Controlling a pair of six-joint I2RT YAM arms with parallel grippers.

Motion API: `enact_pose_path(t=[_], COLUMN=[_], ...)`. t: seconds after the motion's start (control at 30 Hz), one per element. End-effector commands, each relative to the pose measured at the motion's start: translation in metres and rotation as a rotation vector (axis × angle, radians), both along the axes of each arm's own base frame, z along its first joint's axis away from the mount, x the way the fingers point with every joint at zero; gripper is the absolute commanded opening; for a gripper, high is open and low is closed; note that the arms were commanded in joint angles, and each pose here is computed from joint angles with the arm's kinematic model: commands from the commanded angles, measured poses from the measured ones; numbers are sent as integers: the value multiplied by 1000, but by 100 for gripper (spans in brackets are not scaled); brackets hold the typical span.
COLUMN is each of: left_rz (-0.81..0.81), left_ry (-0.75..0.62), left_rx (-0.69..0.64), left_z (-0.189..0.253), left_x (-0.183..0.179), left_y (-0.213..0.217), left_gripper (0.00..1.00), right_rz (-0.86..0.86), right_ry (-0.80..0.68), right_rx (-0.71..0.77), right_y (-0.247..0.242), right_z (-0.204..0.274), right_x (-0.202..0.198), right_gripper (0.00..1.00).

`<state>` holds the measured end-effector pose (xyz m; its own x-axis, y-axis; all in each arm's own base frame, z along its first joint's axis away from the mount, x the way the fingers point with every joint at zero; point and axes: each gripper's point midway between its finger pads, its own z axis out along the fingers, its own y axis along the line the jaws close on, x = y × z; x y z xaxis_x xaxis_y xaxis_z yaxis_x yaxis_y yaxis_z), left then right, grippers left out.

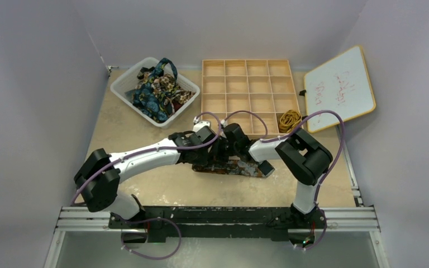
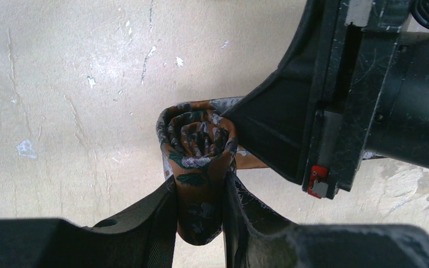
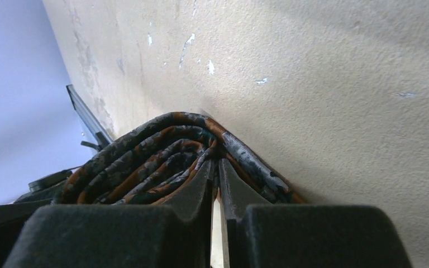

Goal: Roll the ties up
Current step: Roll the tie at the center of the board.

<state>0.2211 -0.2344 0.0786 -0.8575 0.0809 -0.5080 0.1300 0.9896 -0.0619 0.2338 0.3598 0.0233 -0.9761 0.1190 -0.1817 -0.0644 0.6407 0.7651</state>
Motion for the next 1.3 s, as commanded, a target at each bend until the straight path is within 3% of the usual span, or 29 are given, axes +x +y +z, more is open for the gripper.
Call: enact_pose_path(t=[0.0, 0.2, 0.5, 0.77, 0.97, 1.27], left_rz=[-19, -29, -23, -138, -257, -275], left_ry=[-35, -35, -37, -38, 13, 59], left_rx=[29, 144, 227, 168, 83, 24], left_z=[7, -1, -8, -6, -12, -17], left_x=[8, 4, 2, 3, -4, -7], left_y=[-11, -10, -13, -39, -68, -88], left_gripper=[30, 30, 32, 39, 51, 56], right_rz=[30, 17, -191, -333, -342, -313], right_ry=[-8, 4, -50, -44, -64, -74], right_rx=[76, 65, -66, -110, -121, -93], right_y=[14, 8, -49, -97, -109, -112], right_z=[17, 24, 31, 26, 28, 32], right_x=[1, 0, 22, 24, 24, 13], right_gripper=[9, 9, 15, 19, 22, 30])
